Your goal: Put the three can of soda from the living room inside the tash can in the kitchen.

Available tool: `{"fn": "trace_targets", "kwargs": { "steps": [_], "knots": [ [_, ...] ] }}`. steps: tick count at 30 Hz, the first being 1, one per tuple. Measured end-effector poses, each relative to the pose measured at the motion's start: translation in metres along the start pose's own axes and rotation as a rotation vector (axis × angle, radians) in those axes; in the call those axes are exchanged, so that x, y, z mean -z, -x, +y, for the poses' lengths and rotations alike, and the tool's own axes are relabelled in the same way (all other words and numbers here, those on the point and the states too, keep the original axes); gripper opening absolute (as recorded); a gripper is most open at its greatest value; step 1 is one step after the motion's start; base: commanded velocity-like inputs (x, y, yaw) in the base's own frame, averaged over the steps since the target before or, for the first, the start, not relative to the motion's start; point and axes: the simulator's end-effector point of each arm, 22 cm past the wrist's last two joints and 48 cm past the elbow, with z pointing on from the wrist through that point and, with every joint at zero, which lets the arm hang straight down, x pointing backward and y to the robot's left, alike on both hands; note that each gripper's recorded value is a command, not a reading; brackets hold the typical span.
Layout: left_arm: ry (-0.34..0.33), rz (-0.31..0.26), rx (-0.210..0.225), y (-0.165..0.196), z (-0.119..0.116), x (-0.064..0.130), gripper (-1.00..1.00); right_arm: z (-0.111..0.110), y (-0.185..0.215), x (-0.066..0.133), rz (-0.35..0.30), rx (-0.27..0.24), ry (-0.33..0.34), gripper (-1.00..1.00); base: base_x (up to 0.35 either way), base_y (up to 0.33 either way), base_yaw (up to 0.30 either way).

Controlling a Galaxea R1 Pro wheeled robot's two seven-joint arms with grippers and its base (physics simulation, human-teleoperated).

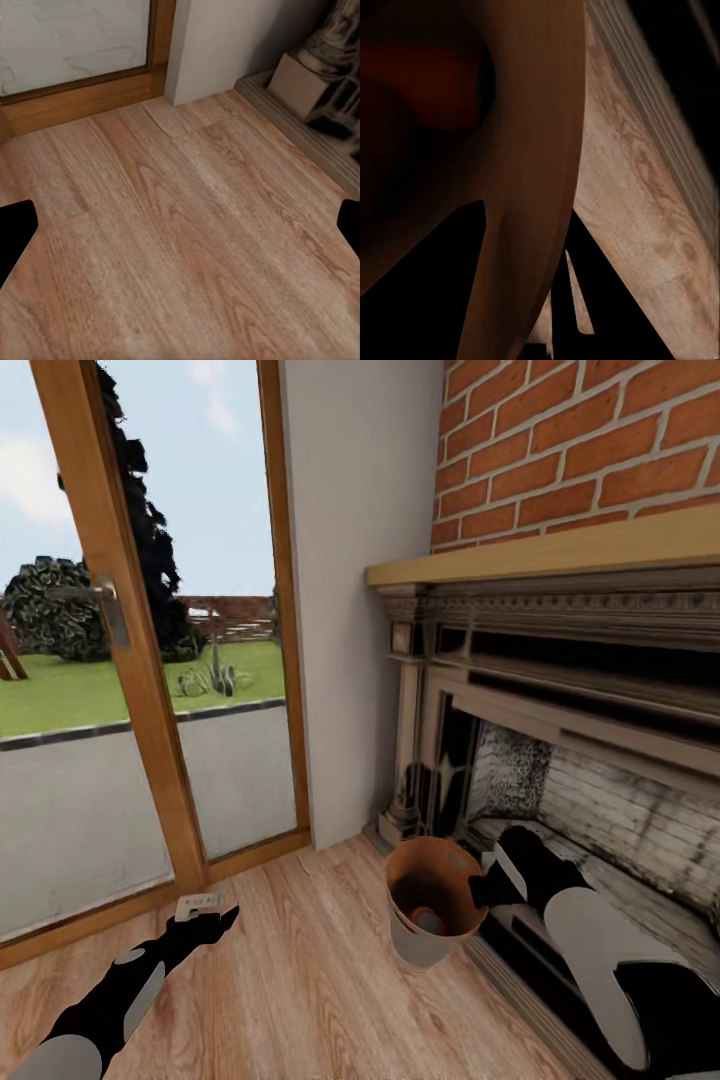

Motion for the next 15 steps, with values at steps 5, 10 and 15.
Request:
{"fn": "trace_targets", "kwargs": {
  "steps": [5, 10, 15],
  "knots": [
    [0.000, -0.001, -0.001, -0.010, 0.001, -0.003, 1.00, -0.004, 0.015, 0.005, -0.034, -0.015, 0.008, -1.00, 0.000, 0.000, 0.000],
    [0.000, -0.001, -0.003, -0.020, 0.003, -0.006, 1.00, -0.008, 0.024, 0.007, -0.057, -0.011, -0.007, -1.00, 0.000, 0.000, 0.000],
    [0.008, 0.045, 0.010, -0.054, 0.008, -0.008, 1.00, -0.007, 0.024, 0.001, -0.063, -0.015, -0.002, -1.00, 0.000, 0.000, 0.000]
  ]
}}
